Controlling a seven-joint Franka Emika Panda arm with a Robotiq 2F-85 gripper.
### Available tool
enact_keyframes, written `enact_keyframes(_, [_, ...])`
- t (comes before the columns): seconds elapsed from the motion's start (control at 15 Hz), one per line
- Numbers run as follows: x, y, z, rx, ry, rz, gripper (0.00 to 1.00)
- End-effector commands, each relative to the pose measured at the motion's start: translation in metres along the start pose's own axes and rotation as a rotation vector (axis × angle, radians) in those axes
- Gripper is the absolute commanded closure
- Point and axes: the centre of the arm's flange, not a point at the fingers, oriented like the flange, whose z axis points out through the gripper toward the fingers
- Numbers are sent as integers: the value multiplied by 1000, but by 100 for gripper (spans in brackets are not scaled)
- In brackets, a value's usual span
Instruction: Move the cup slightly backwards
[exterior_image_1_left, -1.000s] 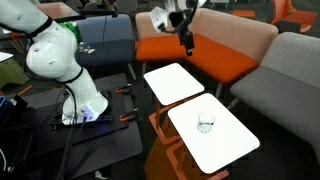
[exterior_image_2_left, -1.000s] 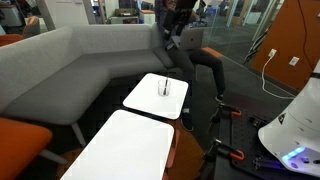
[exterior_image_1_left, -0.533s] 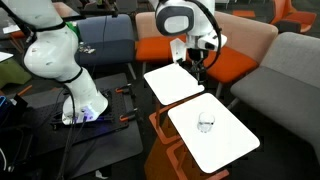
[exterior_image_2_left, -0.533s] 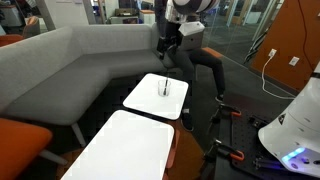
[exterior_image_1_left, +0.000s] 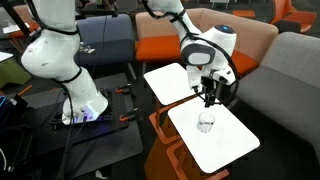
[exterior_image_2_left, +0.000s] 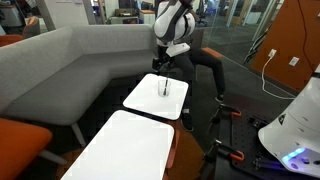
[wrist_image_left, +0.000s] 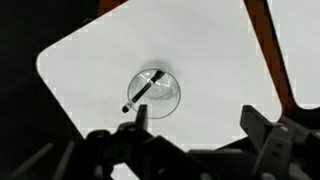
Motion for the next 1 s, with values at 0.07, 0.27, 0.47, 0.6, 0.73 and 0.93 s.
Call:
enact_keyframes(0.07, [34,5,47,12,-67,9,0])
enact_keyframes(0.27, [40,6,76,2,-117,-8,0])
enact_keyframes(0.47, [45,-1,94,7,-163,-21,5])
enact_keyframes(0.6, [47,-3,102,3,-192,-21,14])
enact_keyframes(0.73, [49,-1,106,3,-210,-17,21])
enact_keyframes(0.93, [49,1,111,1,-237,-29,45])
